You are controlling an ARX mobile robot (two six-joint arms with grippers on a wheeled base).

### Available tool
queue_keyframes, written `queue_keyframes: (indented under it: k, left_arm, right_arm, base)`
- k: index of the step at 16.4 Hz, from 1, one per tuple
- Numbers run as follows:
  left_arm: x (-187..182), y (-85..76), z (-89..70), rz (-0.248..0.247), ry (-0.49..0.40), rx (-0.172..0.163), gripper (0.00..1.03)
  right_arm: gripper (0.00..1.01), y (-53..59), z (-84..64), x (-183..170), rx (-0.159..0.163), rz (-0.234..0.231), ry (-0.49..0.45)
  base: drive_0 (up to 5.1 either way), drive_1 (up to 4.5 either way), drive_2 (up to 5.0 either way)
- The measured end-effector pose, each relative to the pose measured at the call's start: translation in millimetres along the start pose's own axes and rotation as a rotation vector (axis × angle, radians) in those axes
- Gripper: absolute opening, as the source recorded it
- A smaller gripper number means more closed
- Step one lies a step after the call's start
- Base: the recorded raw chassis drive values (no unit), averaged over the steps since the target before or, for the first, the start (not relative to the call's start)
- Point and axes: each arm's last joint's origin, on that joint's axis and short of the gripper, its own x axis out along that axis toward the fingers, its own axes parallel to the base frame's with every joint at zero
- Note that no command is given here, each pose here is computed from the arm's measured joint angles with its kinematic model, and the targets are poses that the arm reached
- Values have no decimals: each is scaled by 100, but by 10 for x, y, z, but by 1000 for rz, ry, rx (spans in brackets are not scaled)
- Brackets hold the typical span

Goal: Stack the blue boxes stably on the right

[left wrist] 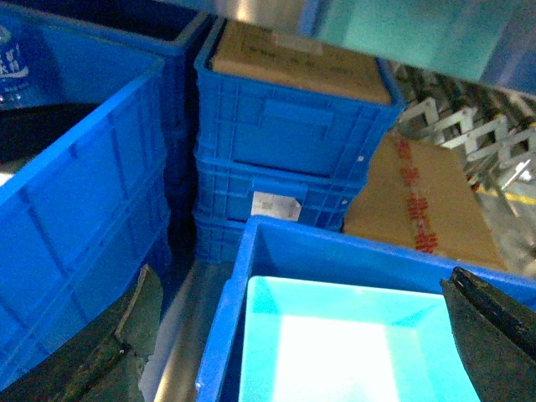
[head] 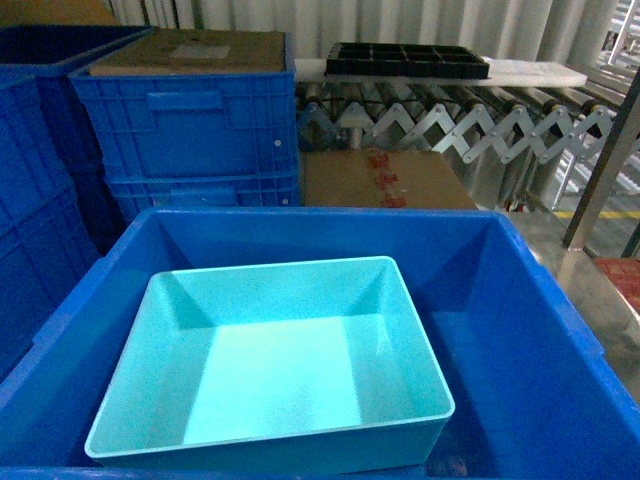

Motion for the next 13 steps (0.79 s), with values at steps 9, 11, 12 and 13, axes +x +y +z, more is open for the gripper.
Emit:
queue_keyframes:
  k: [9, 11, 12, 13]
  left_arm:
    - [-132, 429, -700, -145, -211, 187, 28]
    - [-193, 525, -849, -144, -218, 190, 3]
    - [-217, 583, -924, -146, -215, 191, 2]
    - [-233, 678, -983, -145, -211, 192, 2]
  right_arm:
    - [17, -234, -859, -220, -132, -75, -182]
    - [2, -253, -1033, -283, -139, -76, -187]
    - [2, -265, -1131, -307, -139, -77, -180]
    - [2, -273, -1203, -325, -139, -77, -174]
  base:
    - [0, 0, 0]
    - [0, 0, 0]
    - [0, 0, 0]
    - [0, 0, 0]
